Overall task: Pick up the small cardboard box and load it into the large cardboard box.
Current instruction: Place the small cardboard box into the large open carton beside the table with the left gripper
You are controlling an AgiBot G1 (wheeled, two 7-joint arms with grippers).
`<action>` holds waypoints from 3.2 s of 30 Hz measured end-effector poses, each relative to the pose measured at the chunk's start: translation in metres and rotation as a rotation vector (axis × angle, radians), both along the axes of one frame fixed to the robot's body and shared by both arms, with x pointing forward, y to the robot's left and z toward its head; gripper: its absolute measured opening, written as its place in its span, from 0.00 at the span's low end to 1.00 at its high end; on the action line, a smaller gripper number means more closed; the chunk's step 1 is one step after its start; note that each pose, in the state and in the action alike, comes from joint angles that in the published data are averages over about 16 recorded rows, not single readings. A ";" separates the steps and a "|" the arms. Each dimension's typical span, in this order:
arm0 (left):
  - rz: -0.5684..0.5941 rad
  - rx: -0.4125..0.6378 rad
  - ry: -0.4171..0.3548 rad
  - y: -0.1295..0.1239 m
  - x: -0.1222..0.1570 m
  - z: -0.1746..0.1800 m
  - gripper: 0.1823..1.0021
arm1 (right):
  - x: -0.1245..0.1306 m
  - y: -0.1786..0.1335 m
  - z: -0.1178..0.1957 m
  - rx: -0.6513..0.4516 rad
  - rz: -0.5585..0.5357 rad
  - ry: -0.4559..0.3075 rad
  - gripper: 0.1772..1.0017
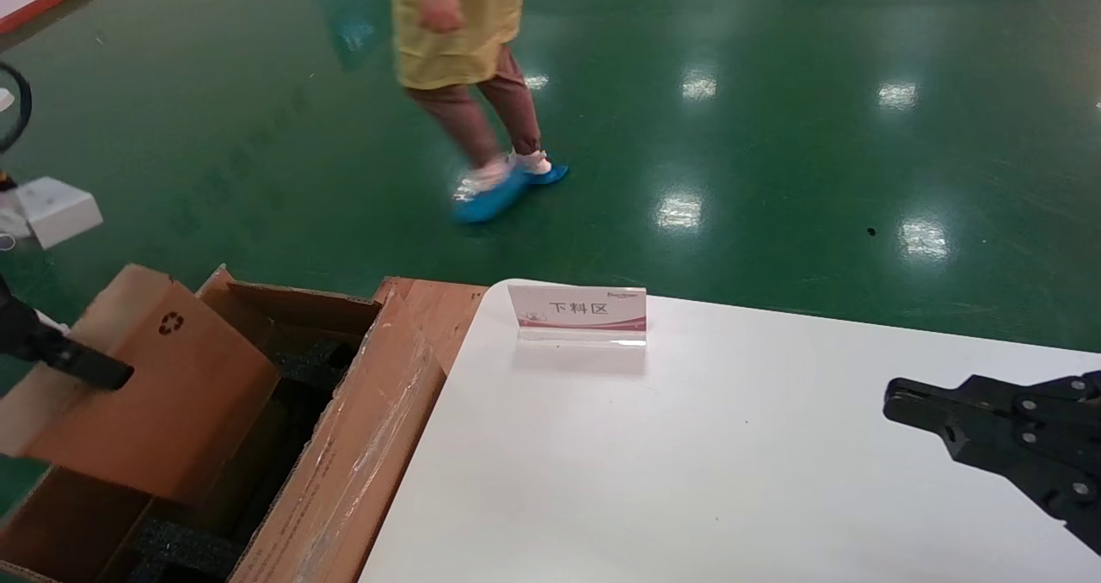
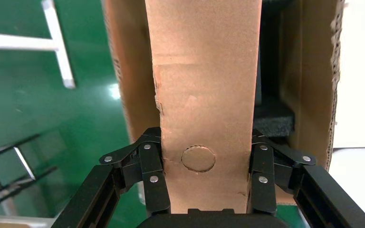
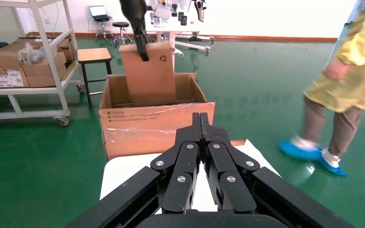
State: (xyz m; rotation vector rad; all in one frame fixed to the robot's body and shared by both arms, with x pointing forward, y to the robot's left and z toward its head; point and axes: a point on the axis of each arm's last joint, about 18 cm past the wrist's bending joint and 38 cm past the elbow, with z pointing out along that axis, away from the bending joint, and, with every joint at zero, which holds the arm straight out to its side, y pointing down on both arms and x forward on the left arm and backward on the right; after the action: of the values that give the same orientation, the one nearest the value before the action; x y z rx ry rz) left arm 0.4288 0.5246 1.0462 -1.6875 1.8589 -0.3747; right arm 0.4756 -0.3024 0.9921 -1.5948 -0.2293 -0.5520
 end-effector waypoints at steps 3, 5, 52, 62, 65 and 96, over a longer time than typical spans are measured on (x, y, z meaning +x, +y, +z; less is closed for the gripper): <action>0.009 -0.014 0.011 0.008 0.000 -0.010 0.20 | 0.000 0.000 0.000 0.000 0.000 0.000 0.03; 0.014 -0.021 0.018 0.012 0.001 -0.016 0.20 | 0.000 0.000 0.000 0.000 0.000 0.000 0.04; 0.135 0.048 0.075 0.070 0.074 -0.066 0.15 | 0.000 0.000 0.000 0.000 0.000 0.000 0.97; 0.181 0.046 0.104 0.073 0.090 -0.082 0.13 | 0.000 0.000 0.000 0.000 0.000 0.000 1.00; 0.190 0.046 0.110 0.072 0.095 -0.087 0.13 | 0.000 0.000 0.000 0.000 0.000 0.000 1.00; 0.224 0.056 0.189 0.073 0.117 -0.129 0.16 | 0.000 0.000 0.000 0.000 0.000 0.000 1.00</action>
State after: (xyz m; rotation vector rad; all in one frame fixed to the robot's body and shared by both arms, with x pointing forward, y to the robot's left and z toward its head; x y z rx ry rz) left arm 0.5454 0.5972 0.9176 -1.9241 1.7671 -0.0733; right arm 0.4757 -0.3024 0.9921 -1.5946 -0.2288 -0.5519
